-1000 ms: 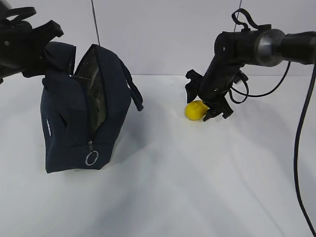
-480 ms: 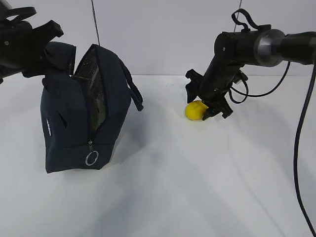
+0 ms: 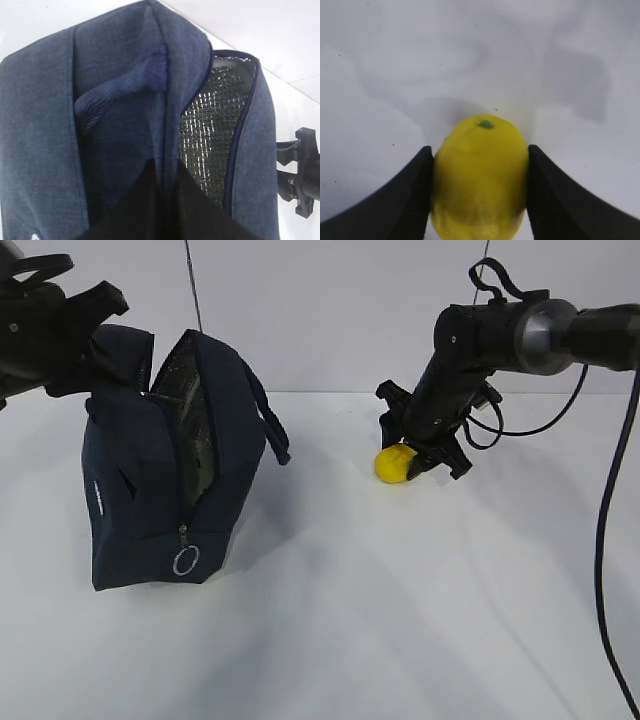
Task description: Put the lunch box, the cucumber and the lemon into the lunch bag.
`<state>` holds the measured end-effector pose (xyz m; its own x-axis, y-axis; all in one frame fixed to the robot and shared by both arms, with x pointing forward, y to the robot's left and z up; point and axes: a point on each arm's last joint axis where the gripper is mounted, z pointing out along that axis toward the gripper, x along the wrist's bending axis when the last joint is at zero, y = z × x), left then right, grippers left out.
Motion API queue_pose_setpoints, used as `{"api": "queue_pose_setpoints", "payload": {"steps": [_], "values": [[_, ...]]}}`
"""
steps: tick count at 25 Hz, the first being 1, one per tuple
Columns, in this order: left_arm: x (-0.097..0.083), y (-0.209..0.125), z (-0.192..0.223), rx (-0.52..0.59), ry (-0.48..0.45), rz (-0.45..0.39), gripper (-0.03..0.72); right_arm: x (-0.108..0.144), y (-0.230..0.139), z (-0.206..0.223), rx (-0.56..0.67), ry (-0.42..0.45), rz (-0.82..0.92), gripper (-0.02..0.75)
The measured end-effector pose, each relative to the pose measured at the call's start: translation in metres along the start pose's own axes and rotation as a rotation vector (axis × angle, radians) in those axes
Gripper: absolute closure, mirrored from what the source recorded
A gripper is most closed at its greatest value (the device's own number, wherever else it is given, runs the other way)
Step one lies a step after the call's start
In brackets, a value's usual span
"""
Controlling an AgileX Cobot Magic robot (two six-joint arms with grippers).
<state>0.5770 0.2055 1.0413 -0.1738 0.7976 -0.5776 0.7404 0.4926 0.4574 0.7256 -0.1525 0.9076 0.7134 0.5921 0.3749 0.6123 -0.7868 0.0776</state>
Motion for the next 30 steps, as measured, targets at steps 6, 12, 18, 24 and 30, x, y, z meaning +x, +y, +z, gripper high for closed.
{"api": "queue_pose_setpoints", "payload": {"steps": [6,12,18,24,30], "values": [[0.000,0.000,0.000,0.000,0.000,0.000,0.685,0.001,0.000,-0.002,0.005,-0.002,-0.050,0.318],[0.000,0.000,0.000,0.000,0.000,0.000,0.685,0.011,0.002,-0.018,0.020,-0.017,-0.106,0.323],[0.000,0.000,0.000,0.000,0.000,0.000,0.685,0.022,0.004,-0.040,0.032,-0.028,-0.225,0.332],[0.000,0.000,0.000,0.000,0.000,0.000,0.685,0.037,0.008,-0.075,0.036,-0.030,-0.368,0.336],[0.000,0.000,0.000,0.000,0.000,0.000,0.685,0.054,0.013,-0.109,-0.029,0.051,-0.397,0.337]]}}
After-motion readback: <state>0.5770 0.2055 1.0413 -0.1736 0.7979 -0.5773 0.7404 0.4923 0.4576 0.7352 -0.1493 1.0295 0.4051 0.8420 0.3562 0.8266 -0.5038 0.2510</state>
